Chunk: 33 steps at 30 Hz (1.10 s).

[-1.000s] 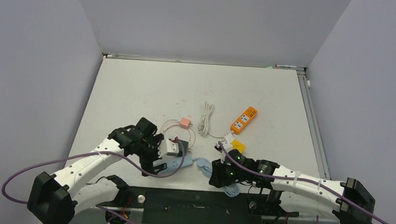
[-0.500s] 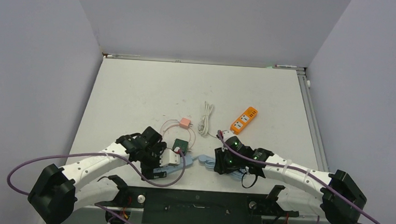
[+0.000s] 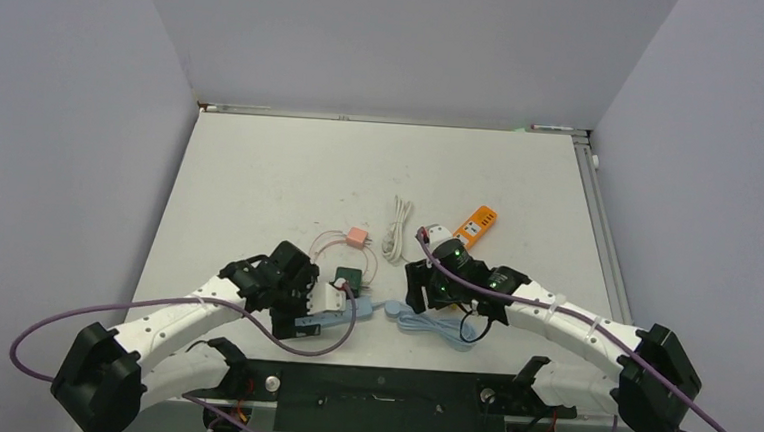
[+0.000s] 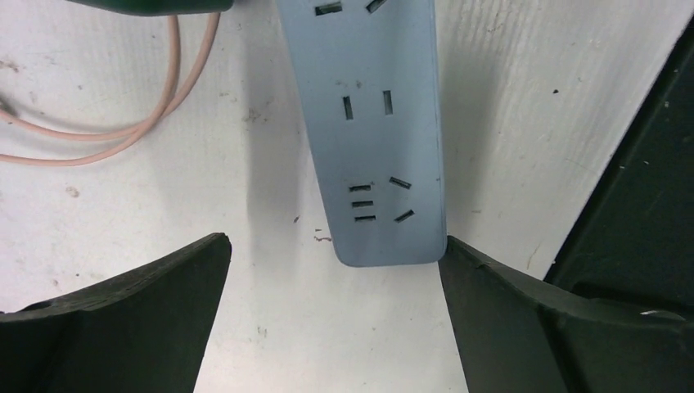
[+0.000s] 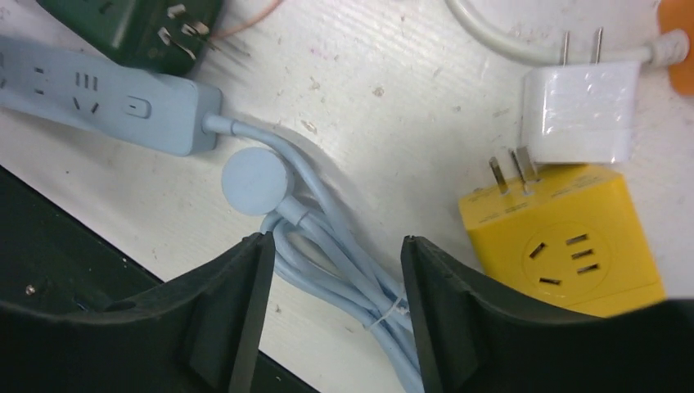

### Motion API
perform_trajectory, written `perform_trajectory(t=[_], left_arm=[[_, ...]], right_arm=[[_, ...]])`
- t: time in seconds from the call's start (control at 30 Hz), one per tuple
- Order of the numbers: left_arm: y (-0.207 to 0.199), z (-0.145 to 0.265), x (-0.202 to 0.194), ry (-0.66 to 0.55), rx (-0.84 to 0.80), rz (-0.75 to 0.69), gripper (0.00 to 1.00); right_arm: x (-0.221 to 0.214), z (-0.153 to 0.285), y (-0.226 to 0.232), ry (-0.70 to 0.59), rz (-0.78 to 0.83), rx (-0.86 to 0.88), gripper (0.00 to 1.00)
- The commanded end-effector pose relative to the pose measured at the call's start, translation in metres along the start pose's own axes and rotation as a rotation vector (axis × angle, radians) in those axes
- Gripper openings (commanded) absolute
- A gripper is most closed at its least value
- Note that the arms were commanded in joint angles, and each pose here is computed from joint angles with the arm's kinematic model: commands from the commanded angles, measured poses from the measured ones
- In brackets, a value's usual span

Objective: Insert the plug

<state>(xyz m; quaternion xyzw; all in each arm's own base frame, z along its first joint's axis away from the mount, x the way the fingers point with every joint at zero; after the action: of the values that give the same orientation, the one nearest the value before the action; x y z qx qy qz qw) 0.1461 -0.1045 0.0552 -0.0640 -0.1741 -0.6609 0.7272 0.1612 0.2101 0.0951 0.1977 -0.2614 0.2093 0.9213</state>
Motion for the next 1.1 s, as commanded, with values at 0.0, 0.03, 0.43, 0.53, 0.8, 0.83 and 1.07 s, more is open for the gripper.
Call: perform_trajectory(t=[0.0,0.03,0.43,0.53,0.8,0.83,1.07], left_arm=[[0.012,0.032,0.031,-0.152,0.052,-0.015,0.96],[0.012,0.041,0.037,-0.188,0.052,-0.01,0.96],[0.051,0.116,0.039,-0.463,0.069,0.453,0.96],[0.062,0.117,0.028,-0.469,0.083,0.55,0.96],[0.085,0.117,0.023,-0.502,0.105,0.657,0.96],[0.089,0.117,0.024,-0.51,0.109,0.664,0.96],[0.099,0.118,0.027,-0.534,0.133,0.681,0.96]], right_arm=[[0.05,0.009,0.019,-0.14,0.027,0.061,0.67],[0.057,0.008,0.023,-0.149,0.026,0.072,0.74],[0.088,-0.026,0.093,-0.209,0.053,0.08,0.97],[0.083,-0.035,0.112,-0.21,0.07,0.095,0.98],[0.074,-0.062,0.136,-0.19,0.119,0.012,0.92],[0.074,-0.064,0.138,-0.193,0.12,0.001,0.93],[0.069,-0.081,0.139,-0.18,0.14,-0.058,0.98]])
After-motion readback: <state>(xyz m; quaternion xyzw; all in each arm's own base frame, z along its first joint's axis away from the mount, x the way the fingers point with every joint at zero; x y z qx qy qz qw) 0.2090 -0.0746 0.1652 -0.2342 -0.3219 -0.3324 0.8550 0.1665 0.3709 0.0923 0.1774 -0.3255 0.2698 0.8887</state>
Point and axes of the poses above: each gripper's point midway between its finger pads, its own z axis back along the fingers, its own y axis along the line the jaws close on, x = y × z, the point moved 3 cm from there along z, back along the fingers, and after that the axes turned 1 degree about -z, right-handed, at the moved point
